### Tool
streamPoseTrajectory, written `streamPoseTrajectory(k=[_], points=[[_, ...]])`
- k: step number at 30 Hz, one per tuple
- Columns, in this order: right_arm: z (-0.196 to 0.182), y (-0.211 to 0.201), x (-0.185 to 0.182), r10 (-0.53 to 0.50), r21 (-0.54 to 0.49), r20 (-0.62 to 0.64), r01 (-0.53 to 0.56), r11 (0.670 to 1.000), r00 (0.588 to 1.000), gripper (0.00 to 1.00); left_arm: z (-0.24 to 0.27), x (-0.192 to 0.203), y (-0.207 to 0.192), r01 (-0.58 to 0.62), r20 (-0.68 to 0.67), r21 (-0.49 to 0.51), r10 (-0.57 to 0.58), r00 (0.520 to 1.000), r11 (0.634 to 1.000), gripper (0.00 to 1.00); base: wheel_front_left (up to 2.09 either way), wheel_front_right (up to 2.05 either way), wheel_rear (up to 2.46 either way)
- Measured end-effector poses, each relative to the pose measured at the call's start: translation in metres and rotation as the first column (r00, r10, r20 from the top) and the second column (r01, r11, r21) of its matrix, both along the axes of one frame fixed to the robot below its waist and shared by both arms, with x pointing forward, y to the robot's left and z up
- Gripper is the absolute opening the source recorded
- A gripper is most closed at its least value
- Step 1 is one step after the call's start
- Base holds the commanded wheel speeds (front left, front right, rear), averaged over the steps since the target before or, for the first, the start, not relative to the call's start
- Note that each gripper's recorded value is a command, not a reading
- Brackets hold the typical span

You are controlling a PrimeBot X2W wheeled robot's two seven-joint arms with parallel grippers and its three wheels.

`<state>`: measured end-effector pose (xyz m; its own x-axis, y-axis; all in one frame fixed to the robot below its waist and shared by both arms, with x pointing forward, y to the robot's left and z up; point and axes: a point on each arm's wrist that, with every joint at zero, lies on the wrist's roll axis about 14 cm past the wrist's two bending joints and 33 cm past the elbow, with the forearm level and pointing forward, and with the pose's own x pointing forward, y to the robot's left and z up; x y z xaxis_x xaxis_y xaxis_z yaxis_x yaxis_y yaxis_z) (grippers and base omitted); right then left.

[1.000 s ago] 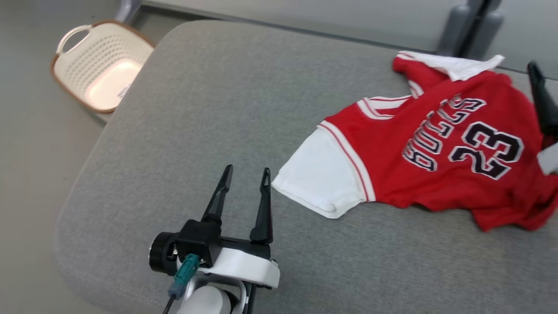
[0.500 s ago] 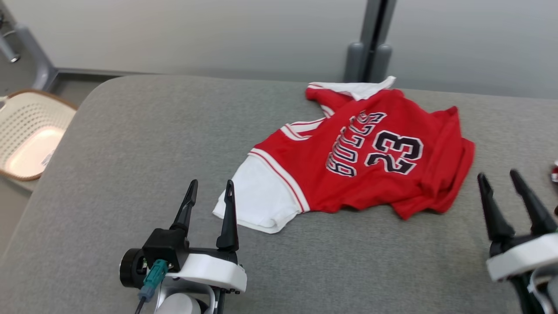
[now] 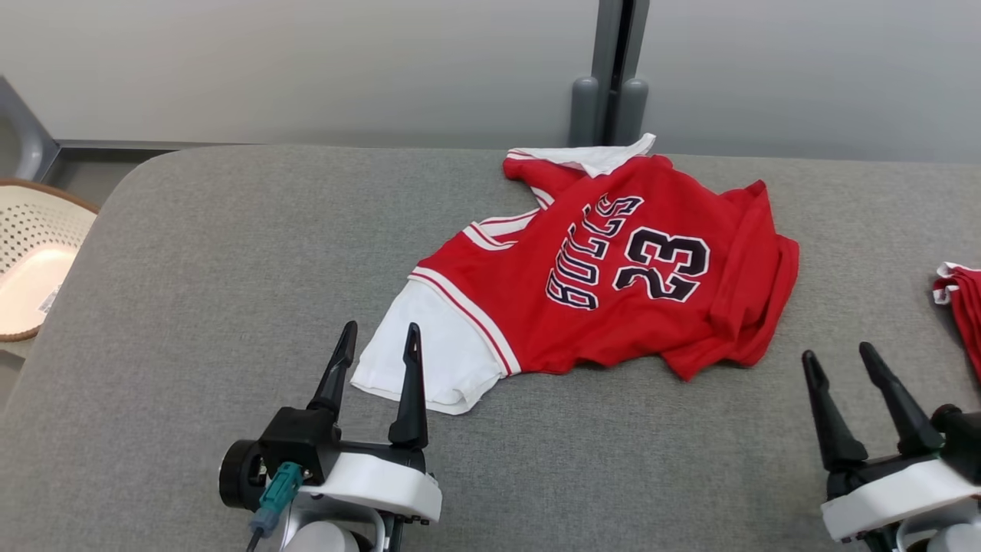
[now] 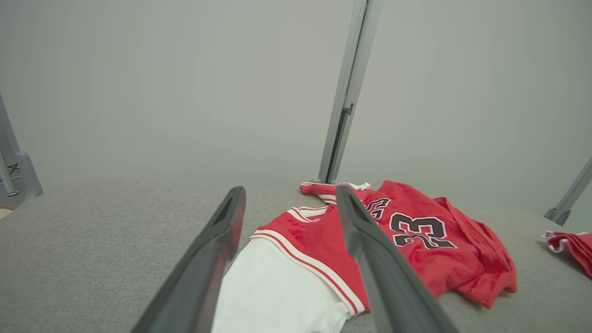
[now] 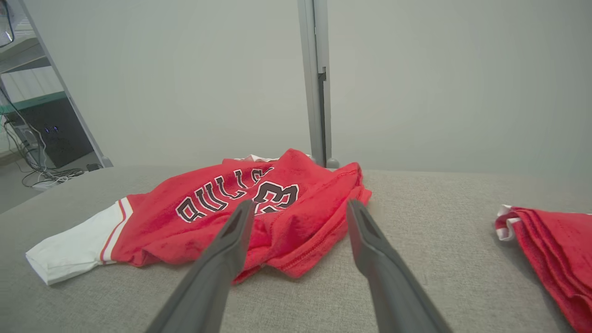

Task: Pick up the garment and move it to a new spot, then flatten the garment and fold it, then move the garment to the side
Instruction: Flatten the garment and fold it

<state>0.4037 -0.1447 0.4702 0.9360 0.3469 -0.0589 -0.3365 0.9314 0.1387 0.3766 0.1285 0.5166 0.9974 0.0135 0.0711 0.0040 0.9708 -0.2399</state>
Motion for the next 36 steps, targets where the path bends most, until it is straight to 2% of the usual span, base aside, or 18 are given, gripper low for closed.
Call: streamPoseTrajectory(k=[3, 4, 9, 13, 22, 23, 24, 25, 36], points=[[-0.008, 0.017, -0.002, 0.055, -0.005, -0.034, -0.055, 0.998, 0.998, 1.00, -0.002, -0.001, 0.001, -0.006, -0.007, -0.005, 0.006, 1.000, 1.000, 1.00, 0.00, 0.00, 0.00], [-0.017, 0.030, -0.004, 0.097, -0.003, -0.075, -0.097, 0.995, 0.992, 1.00, -0.005, -0.002, 0.002, -0.011, -0.017, -0.004, 0.011, 1.000, 1.000, 1.00, 0.00, 0.00, 0.00], [-0.042, 0.055, -0.007, 0.174, 0.013, -0.192, -0.175, 0.984, 0.966, 1.00, -0.009, -0.005, 0.008, -0.038, -0.035, -0.008, 0.038, 0.999, 0.999, 1.00, 0.00, 0.00, 0.00], [-0.060, 0.070, -0.002, 0.207, 0.052, -0.277, -0.201, 0.978, 0.938, 1.00, -0.011, -0.006, 0.010, -0.054, -0.047, -0.009, 0.054, 0.997, 0.998, 1.00, 0.00, 0.00, 0.00], [-0.096, 0.082, 0.022, 0.223, 0.071, -0.389, -0.212, 0.975, 0.894, 1.00, -0.022, -0.011, 0.026, -0.132, -0.094, -0.003, 0.131, 0.987, 0.991, 1.00, 0.00, 0.00, 0.00], [-0.099, 0.084, 0.024, 0.227, 0.068, -0.395, -0.218, 0.974, 0.890, 0.90, -0.023, -0.012, 0.027, -0.140, -0.098, -0.001, 0.139, 0.985, 0.990, 1.00, 0.00, 0.00, 0.00], [-0.099, 0.084, 0.024, 0.227, 0.068, -0.395, -0.218, 0.974, 0.890, 0.40, -0.023, -0.012, 0.027, -0.140, -0.098, -0.001, 0.139, 0.985, 0.990, 1.00, 0.00, 0.00, 0.00], [-0.102, 0.087, 0.030, 0.232, 0.067, -0.399, -0.225, 0.972, 0.887, 0.00, -0.026, -0.013, 0.030, -0.152, -0.109, 0.003, 0.151, 0.982, 0.988, 1.00, 0.00, 0.00, 0.00], [-0.099, 0.066, 0.030, 0.192, 0.009, -0.367, -0.202, 0.979, 0.910, 0.00, -0.024, -0.010, 0.031, -0.146, -0.097, 0.008, 0.146, 0.985, 0.989, 1.00, 0.00, 0.00, 0.00]])
